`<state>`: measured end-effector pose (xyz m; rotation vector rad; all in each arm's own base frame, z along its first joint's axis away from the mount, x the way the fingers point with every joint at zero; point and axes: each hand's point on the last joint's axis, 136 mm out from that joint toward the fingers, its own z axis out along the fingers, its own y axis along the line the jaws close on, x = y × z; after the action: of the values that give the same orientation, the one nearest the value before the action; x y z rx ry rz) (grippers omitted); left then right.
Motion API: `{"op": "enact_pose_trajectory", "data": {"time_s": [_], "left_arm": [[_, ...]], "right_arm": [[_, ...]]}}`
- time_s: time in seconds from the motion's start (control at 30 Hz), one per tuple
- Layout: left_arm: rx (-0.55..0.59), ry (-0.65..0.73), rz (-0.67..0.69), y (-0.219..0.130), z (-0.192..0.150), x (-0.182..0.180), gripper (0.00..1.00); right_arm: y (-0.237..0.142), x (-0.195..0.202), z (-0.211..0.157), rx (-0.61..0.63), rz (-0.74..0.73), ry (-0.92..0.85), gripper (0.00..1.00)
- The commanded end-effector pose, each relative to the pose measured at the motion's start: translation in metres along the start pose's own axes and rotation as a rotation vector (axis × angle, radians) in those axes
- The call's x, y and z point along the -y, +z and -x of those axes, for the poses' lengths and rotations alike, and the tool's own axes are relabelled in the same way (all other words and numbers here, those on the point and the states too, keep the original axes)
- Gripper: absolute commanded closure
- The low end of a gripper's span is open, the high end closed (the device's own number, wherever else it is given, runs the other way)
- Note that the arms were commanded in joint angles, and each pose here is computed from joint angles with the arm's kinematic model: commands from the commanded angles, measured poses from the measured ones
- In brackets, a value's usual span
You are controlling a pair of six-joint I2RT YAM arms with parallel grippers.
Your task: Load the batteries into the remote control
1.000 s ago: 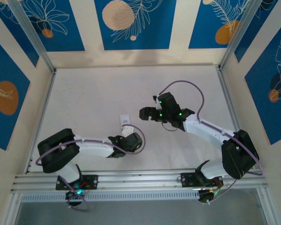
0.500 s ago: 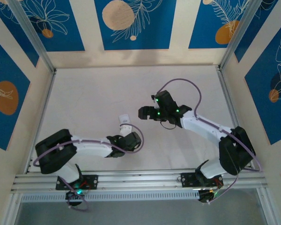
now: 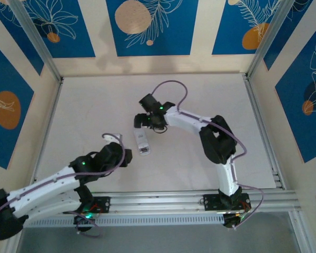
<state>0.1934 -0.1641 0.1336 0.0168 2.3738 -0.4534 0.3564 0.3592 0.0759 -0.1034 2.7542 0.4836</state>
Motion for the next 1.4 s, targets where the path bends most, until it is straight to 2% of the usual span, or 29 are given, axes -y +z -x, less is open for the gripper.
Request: {"op": "enact_pose_trajectory", "data": {"time_s": [0.0, 0.13, 0.27, 0.33, 0.4, 0.43, 0.47, 0.6, 0.7, 0.9, 1.1, 1.23, 1.37], "left_arm": [[-0.095, 0.050, 0.038, -0.012, -0.023, -0.026, 0.57], [-0.147, 0.030, -0.011, -0.014, -0.030, -0.027, 0.57], [-0.155, 0.041, -0.036, -0.011, -0.031, -0.022, 0.57], [-0.146, 0.045, -0.047, -0.010, -0.028, -0.020, 0.57], [-0.142, 0.051, -0.065, -0.009, -0.027, -0.017, 0.56], [-0.142, 0.061, -0.084, -0.007, -0.027, -0.013, 0.56], [-0.146, 0.079, -0.113, -0.006, -0.027, -0.007, 0.56], [-0.165, 0.168, -0.196, 0.001, -0.028, 0.012, 0.56], [-0.182, 0.250, -0.215, 0.011, -0.029, 0.018, 0.56], [-0.206, 0.325, -0.244, 0.036, -0.030, 0.032, 0.56], [-0.242, 0.313, -0.168, 0.066, -0.026, 0.033, 0.56], [-0.264, 0.251, -0.090, 0.082, -0.024, 0.028, 0.56], [-0.295, 0.237, -0.104, 0.095, -0.026, 0.037, 0.55]], "right_arm": [[0.017, -0.001, -0.016, -0.037, -0.088, -0.026, 0.09], [0.036, 0.006, -0.029, -0.067, -0.189, -0.063, 0.11], [0.042, 0.005, -0.045, -0.103, -0.217, -0.083, 0.21], [0.042, 0.009, -0.048, -0.109, -0.233, -0.046, 0.30], [0.040, 0.020, -0.049, -0.117, -0.262, 0.034, 0.47], [0.037, 0.030, -0.048, -0.120, -0.296, 0.098, 0.59], [0.031, 0.042, -0.048, -0.123, -0.339, 0.171, 0.64], [-0.005, 0.082, -0.051, -0.051, -0.505, 0.448, 0.61], [-0.026, 0.099, -0.057, 0.002, -0.579, 0.574, 0.59], [-0.003, 0.104, -0.069, -0.073, -0.453, 0.643, 0.58], [-0.041, 0.083, -0.056, -0.031, -0.182, 0.553, 0.47], [-0.072, 0.101, -0.059, -0.037, -0.158, 0.523, 0.44], [-0.095, 0.113, -0.064, -0.009, -0.147, 0.482, 0.42]]}}
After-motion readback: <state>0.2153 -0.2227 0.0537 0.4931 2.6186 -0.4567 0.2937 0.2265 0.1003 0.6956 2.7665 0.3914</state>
